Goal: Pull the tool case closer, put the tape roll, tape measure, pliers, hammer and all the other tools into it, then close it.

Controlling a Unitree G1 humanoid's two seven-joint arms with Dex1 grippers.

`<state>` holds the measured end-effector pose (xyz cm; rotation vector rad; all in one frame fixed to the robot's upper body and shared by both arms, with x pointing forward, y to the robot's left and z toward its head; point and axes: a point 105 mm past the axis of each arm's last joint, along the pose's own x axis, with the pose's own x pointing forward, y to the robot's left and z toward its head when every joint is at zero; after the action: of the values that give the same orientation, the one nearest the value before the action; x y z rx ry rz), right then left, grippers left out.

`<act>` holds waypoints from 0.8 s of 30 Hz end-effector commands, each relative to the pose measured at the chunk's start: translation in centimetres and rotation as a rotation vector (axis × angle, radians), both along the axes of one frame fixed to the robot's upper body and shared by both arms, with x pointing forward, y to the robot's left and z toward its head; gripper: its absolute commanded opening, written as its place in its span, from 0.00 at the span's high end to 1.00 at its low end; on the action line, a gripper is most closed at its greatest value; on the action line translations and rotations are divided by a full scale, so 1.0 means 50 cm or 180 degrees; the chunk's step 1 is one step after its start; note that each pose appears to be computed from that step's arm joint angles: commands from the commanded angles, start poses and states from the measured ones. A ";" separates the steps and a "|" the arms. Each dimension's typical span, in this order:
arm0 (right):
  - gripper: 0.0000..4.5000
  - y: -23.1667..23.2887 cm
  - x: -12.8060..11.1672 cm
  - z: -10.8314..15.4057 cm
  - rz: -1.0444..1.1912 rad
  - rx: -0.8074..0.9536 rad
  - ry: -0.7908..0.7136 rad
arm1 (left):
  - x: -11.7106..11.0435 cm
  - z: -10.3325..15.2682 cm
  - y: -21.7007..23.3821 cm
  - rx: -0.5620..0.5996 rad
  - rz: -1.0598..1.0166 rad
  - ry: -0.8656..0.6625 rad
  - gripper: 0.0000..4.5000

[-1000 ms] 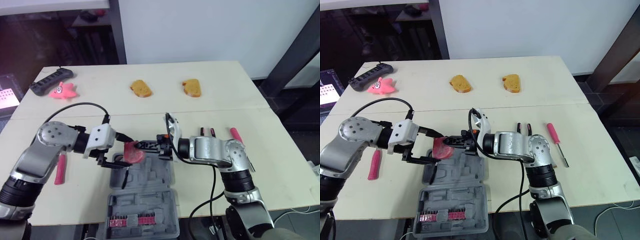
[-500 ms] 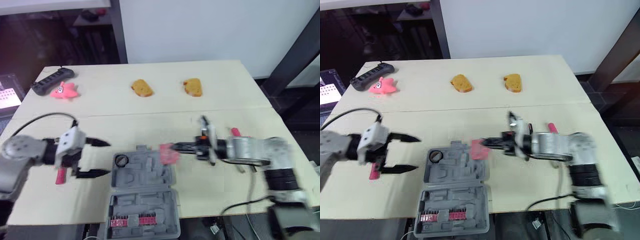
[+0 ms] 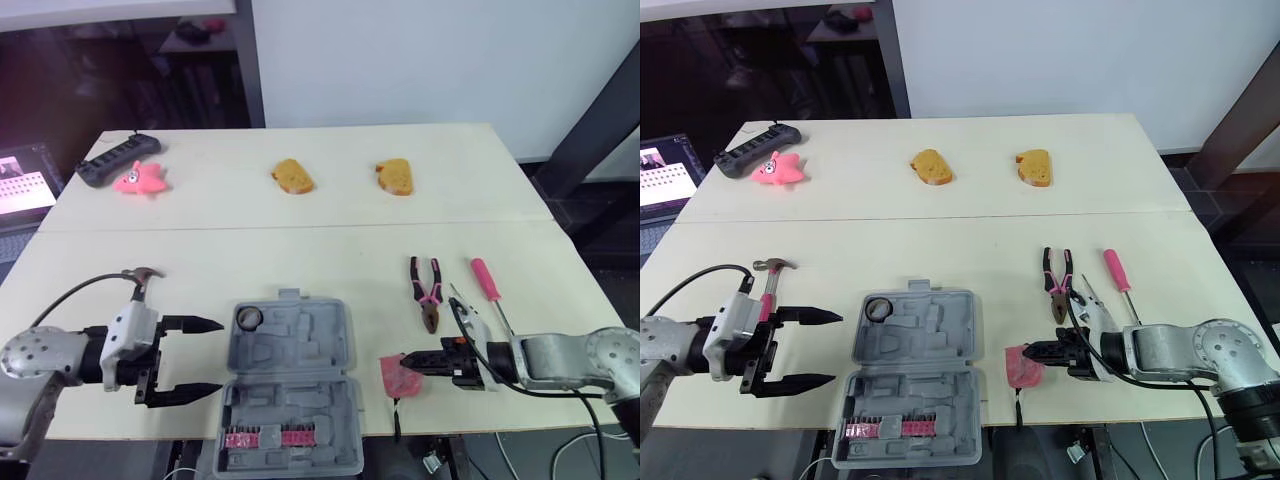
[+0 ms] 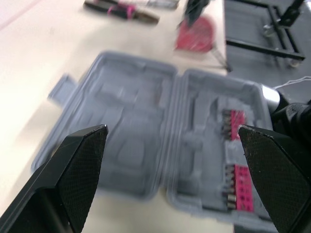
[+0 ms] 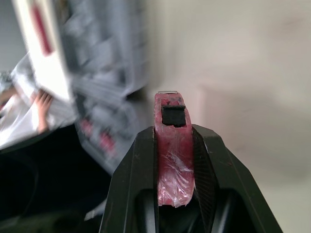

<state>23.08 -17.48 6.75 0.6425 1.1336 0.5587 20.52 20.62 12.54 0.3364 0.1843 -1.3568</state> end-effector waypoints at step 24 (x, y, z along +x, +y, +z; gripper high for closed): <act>0.01 -0.007 0.019 0.078 0.0269 -0.0046 -0.0801 | -0.010 -0.005 0.002 0.0202 -0.0251 -0.0063 0.00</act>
<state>24.08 -18.62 8.15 0.5361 1.0005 0.5746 20.11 20.75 11.88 0.3733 0.2122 -1.4040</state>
